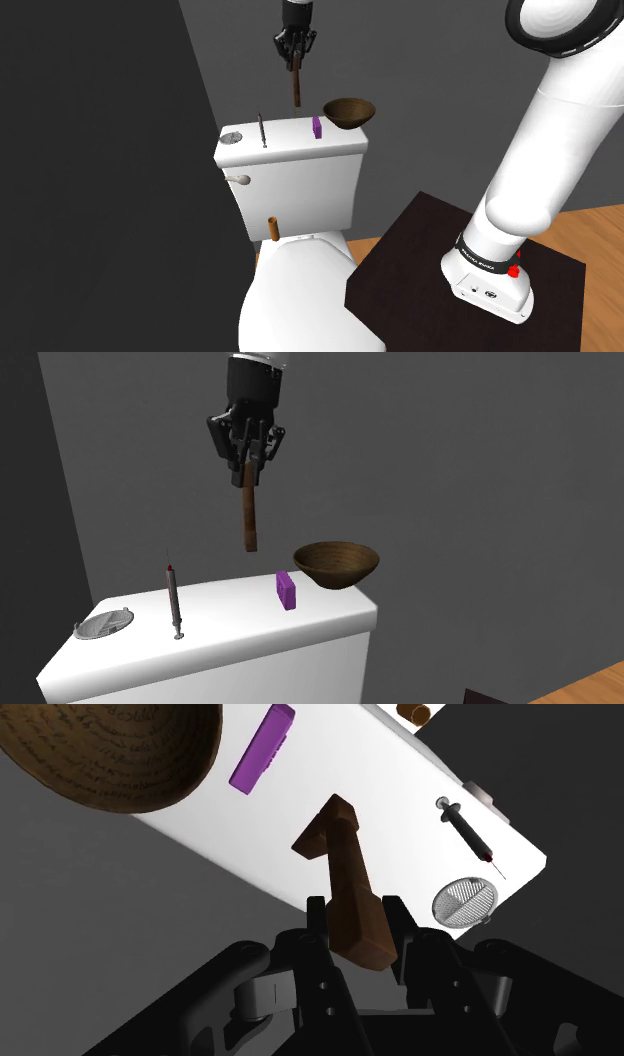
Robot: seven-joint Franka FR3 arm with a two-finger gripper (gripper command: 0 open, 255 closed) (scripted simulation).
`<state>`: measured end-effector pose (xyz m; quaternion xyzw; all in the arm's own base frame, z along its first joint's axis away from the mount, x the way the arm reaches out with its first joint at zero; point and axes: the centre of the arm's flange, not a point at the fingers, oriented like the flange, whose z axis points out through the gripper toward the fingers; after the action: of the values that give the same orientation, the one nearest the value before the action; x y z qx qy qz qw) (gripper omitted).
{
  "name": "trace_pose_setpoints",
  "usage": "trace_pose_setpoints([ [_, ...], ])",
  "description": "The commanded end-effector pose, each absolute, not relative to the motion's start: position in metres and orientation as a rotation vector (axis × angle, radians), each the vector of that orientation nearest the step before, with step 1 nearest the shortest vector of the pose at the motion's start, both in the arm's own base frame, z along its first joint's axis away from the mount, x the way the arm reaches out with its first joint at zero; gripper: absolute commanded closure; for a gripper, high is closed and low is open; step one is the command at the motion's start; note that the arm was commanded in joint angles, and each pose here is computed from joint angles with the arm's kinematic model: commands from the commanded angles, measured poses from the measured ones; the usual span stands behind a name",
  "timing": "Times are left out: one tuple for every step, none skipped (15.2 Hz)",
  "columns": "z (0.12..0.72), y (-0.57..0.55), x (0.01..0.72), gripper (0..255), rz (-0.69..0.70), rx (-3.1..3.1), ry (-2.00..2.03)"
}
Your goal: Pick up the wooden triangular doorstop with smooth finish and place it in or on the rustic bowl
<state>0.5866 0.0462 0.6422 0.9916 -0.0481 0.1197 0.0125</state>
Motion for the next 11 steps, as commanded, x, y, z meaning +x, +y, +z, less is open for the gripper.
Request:
trace_pose_setpoints([
  [0.654, 0.046, 0.587, 255, 0.373, 3.091, -0.150],
  [0.659, 0.046, 0.587, 255, 0.373, 3.091, -0.150],
  [0.665, 0.046, 0.587, 255, 0.373, 3.091, -0.150],
  [0.670, 0.046, 0.587, 255, 0.373, 3.091, -0.150],
  [0.672, 0.046, 0.587, 255, 0.373, 3.091, -0.150],
  [0.676, 0.035, 0.580, 255, 0.373, 3.091, -0.150],
  [0.680, 0.024, 0.573, 255, 0.373, 3.091, -0.150],
  [0.683, 0.014, 0.566, 255, 0.373, 3.091, -0.150],
  [0.687, 0.003, 0.560, 255, 0.373, 3.091, -0.150],
  [0.691, -0.008, 0.553, 255, 0.373, 3.091, -0.150],
  [0.695, -0.018, 0.546, 255, 0.373, 3.091, -0.150],
])
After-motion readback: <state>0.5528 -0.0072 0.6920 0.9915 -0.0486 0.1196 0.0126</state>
